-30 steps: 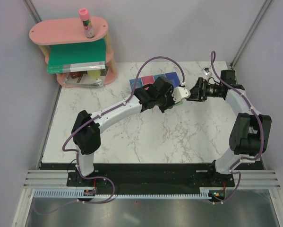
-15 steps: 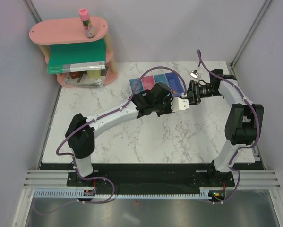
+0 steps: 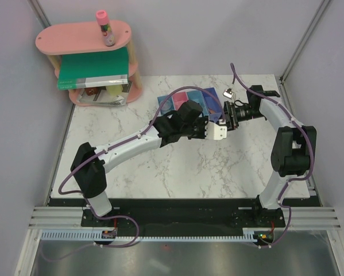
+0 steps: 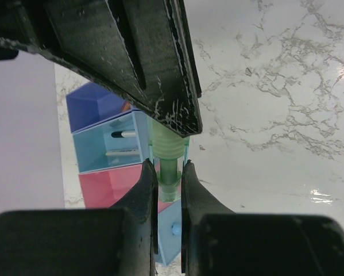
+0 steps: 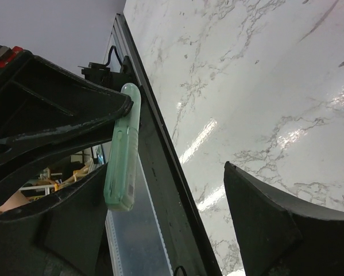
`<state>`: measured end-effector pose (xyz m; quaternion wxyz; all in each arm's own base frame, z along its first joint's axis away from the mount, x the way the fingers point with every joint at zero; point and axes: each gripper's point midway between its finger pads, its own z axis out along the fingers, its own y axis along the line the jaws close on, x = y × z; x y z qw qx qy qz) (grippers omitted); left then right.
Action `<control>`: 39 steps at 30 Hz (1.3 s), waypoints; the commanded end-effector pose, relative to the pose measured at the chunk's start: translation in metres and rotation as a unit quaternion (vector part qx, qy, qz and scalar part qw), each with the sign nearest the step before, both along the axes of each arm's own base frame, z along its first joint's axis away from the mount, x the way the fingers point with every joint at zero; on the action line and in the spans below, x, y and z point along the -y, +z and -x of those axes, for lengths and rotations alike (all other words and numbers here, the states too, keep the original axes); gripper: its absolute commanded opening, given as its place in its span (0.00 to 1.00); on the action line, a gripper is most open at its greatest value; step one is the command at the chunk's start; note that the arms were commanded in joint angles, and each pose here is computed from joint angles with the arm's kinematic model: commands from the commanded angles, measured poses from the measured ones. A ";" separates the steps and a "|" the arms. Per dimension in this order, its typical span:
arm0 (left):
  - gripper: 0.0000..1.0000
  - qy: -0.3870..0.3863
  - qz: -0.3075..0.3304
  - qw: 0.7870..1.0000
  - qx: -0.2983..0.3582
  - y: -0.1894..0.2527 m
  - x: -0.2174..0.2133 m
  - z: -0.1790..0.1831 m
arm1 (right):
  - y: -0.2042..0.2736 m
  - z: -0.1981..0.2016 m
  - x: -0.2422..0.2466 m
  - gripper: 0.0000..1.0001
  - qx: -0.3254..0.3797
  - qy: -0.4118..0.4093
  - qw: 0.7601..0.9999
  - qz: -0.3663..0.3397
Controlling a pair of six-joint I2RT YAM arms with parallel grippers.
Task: Sort the stationery into containers
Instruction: Place the pen in the storage box.
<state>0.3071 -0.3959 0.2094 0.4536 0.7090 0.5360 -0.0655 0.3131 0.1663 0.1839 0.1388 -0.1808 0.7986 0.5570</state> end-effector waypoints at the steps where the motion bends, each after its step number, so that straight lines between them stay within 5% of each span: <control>1: 0.02 -0.047 0.013 0.997 0.058 0.026 0.007 0.009 | 0.014 0.006 -0.007 0.84 0.034 0.017 0.999 -0.008; 9: 0.02 -0.087 -0.020 0.994 0.069 0.003 0.013 0.023 | 0.016 0.009 -0.012 0.78 0.037 0.025 0.999 -0.007; 15: 0.02 -0.087 -0.031 0.993 0.070 -0.004 0.012 0.021 | 0.014 0.013 -0.011 0.59 0.036 0.027 0.999 -0.001; 26: 0.02 -0.090 -0.033 0.992 0.082 -0.004 0.015 0.017 | 0.014 0.025 -0.014 0.56 0.040 0.042 0.998 0.011; 37: 0.02 -0.085 -0.033 0.993 0.078 -0.006 0.015 0.016 | 0.013 0.030 -0.017 0.08 0.042 0.050 0.998 0.017; 39: 0.16 -0.078 -0.037 0.993 0.076 -0.009 0.014 0.014 | 0.013 0.030 -0.018 0.03 0.043 0.052 0.998 0.018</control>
